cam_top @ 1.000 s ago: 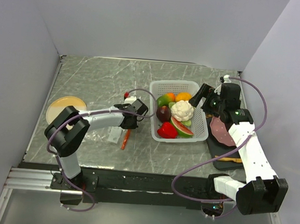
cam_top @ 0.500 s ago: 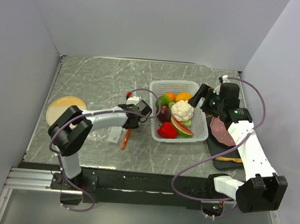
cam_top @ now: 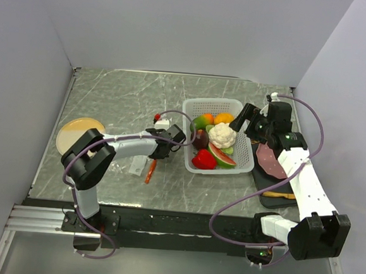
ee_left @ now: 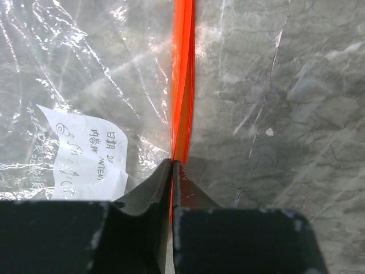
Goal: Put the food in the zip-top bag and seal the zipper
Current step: Pick up the zipper food storage bag at the center of the board.
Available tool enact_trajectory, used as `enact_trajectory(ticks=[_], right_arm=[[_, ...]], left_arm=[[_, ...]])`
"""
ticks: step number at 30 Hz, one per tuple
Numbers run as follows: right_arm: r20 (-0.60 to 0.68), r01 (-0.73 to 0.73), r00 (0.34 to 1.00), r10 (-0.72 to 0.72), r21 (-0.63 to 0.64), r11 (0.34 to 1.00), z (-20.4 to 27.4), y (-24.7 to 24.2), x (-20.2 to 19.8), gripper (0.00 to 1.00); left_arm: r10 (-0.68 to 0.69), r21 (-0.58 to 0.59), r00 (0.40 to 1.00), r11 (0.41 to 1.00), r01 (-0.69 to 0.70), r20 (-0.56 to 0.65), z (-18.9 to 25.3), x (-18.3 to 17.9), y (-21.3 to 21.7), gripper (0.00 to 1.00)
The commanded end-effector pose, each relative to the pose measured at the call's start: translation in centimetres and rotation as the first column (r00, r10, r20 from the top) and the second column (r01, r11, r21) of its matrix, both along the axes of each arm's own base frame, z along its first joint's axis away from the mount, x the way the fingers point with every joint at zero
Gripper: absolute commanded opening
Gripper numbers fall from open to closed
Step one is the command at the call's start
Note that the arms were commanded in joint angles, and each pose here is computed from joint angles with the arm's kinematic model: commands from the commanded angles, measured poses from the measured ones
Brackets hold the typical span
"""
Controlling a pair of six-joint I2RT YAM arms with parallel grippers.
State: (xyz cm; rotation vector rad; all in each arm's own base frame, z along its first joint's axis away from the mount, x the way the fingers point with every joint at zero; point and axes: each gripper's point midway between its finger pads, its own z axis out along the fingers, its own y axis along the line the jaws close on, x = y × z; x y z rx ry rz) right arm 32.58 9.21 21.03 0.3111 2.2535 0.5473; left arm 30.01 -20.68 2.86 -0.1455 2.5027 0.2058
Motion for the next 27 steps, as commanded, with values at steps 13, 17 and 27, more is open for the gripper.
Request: enact_trajectory(ticks=[13, 17, 27], right_arm=[[0.092, -0.058, 0.994, 0.05, 0.081, 0.995, 2.3, 1.5, -0.3, 1.0], [0.114, -0.145, 0.986, 0.122, 0.225, 0.963, 3.1, 4.1, -0.8, 0.9], [0.215, -0.38, 0.924, 0.316, 0.426, 0.821, 5.7, 10.9, -2.9, 0.25]], left_arm=[[0.024, -0.158, 0.986, 0.987, 0.002, 0.166, 9.4, 0.4, -0.4, 0.01], [0.034, -0.199, 0.975, 0.98, 0.01, 0.218, 12.3, 0.1, 0.2, 0.01], [0.036, -0.297, 0.958, 0.953, 0.053, 0.285, 15.3, -0.8, 0.4, 0.01]])
